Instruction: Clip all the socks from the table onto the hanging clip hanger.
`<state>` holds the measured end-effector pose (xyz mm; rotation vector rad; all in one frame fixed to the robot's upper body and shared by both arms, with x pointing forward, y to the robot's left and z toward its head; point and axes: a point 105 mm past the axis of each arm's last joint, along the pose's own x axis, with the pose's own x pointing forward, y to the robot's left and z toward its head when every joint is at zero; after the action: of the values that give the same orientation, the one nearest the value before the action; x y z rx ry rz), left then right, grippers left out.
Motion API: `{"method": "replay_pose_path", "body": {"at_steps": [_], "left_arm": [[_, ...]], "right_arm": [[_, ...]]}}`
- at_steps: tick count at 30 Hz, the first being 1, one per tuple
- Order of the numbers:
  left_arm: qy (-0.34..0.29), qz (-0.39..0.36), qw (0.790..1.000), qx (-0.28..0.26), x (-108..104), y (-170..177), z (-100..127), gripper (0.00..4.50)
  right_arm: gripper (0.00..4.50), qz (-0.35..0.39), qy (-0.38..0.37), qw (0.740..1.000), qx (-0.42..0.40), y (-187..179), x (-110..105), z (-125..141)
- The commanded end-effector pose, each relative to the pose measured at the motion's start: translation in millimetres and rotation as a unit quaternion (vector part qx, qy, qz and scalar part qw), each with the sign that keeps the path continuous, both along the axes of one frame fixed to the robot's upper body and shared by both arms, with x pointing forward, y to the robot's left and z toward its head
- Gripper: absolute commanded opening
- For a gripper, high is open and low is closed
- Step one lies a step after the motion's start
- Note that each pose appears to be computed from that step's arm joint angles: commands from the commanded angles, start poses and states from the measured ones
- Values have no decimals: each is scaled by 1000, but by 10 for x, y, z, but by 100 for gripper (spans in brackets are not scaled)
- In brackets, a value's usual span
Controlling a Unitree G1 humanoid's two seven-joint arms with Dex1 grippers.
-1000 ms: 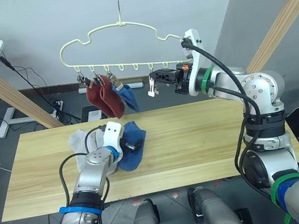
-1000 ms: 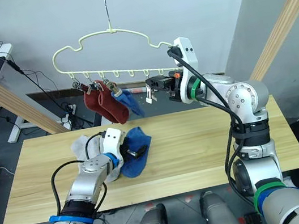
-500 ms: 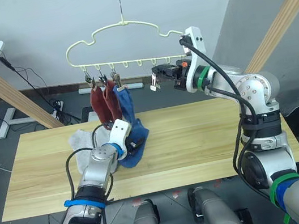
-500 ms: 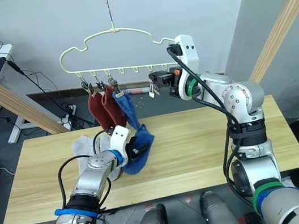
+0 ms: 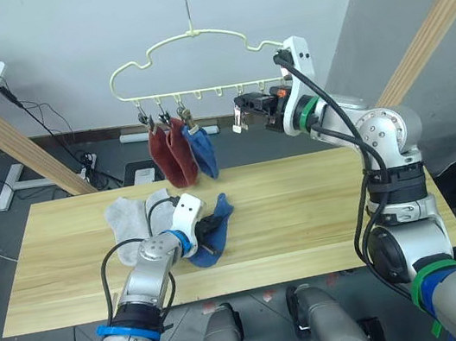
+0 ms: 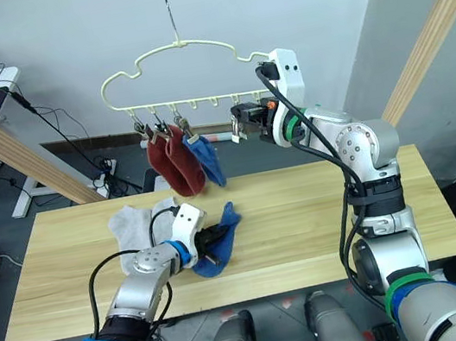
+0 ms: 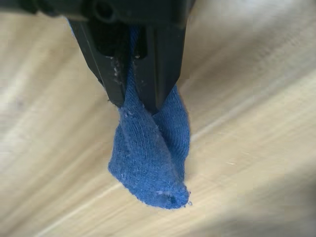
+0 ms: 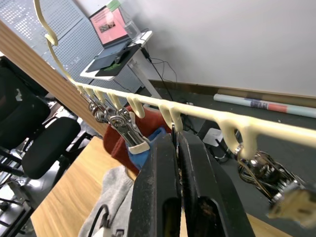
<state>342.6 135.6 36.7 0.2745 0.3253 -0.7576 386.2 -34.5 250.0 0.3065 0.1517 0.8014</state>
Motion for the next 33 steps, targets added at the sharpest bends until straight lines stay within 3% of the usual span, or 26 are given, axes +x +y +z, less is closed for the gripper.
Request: {"method": "replay_pose_path", "body": {"at_steps": [1, 3, 5, 8, 18, 25, 33], "left_arm": [[-104, -47, 992, -58, -93, -65, 634, 2], [-160, -81, 981, -70, -219, -85, 887, 2], [-233, -118, 965, -38, -349, -92, 1056, 2], [-291, -133, 947, -17, -438, -82, 1170, 2], [-287, -118, 950, 26, -331, -89, 1005, 2], [-310, -100, 945, 41, -149, -117, 1085, 2], [-316, -109, 941, 52, -108, -155, 1098, 2]], "right_arm": [[0, -7, -4, 1000, 5, -14, 29, 80], [0, -7, 9, 1000, 9, -31, 42, 58], [0, 2, 24, 1000, 16, -23, 28, 45], [0, 16, 40, 999, 23, -8, 2, 37], [0, 42, 87, 994, 47, 68, -95, 62], [0, 48, 97, 993, 45, 104, -136, 62], [0, 44, 100, 993, 39, 111, -147, 36]]}}
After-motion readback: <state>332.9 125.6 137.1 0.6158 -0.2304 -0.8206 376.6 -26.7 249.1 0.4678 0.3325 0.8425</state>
